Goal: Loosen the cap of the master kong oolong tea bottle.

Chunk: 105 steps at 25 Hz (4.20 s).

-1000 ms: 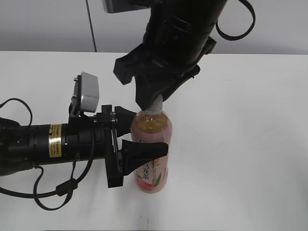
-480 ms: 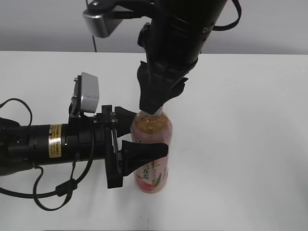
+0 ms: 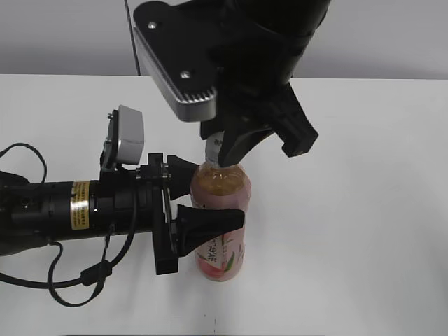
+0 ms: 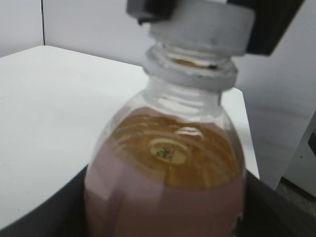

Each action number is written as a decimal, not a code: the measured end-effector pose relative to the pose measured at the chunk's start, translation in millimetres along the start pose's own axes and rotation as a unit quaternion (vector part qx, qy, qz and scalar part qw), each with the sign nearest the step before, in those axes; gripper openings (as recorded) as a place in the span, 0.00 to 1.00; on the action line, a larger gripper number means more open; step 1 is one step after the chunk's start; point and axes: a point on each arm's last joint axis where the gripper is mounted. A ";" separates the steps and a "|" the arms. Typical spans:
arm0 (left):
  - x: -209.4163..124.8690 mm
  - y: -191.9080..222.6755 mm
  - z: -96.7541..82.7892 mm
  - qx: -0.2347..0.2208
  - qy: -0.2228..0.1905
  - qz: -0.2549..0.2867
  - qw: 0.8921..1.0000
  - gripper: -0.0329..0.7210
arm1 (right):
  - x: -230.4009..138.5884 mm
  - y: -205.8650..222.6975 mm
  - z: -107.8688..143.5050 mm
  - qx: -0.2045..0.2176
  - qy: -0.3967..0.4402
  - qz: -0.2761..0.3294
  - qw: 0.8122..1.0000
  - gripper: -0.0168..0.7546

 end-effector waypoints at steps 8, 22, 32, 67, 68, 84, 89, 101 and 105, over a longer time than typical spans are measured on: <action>0.0 0.0 0.0 0.000 0.000 0.000 1.000 0.66 | 0.4 -0.4 0.3 0.000 -0.213 -0.002 0.977 0.38; 0.3 0.0 -0.1 -0.001 -0.002 -0.001 1.000 0.66 | 2.7 -6.0 -2.4 -0.004 -0.356 -0.005 0.934 0.37; 0.0 0.2 -1.1 -0.005 -0.001 0.000 1.000 0.66 | 9.0 -14.3 -7.6 -0.032 -0.348 -0.017 0.937 0.37; 0.2 0.1 -2.4 -0.012 0.003 0.001 1.000 0.66 | -235.4 37.7 -35.9 -0.017 0.658 0.113 0.744 0.37; 0.2 0.1 -2.4 -0.012 0.003 0.001 1.000 0.66 | -237.7 47.9 -31.1 -0.003 0.671 0.122 0.732 0.37; 0.2 0.1 -2.4 -0.012 0.003 0.001 1.000 0.66 | -250.0 110.4 9.6 0.009 0.731 0.143 0.667 0.48; 0.2 0.1 -2.4 -0.012 0.003 0.001 1.000 0.66 | -250.4 110.6 8.5 0.001 0.744 0.140 0.654 0.77; 0.2 0.1 -2.2 -0.011 0.002 0.001 1.000 0.66 | -231.3 56.0 20.8 0.014 0.764 0.163 0.624 0.65; 0.2 0.1 -2.1 -0.011 0.002 0.001 1.000 0.66 | -212.2 3.3 29.2 -0.031 0.761 0.130 0.634 0.65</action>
Point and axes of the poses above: a point on each arm's last joint axis where the gripper is mounted, y pointing out along that axis toward the gripper, z along the wrist's bending axis when the last joint is at zero, x = y × z, and after that the axes turned 9 degrees about y, right-handed
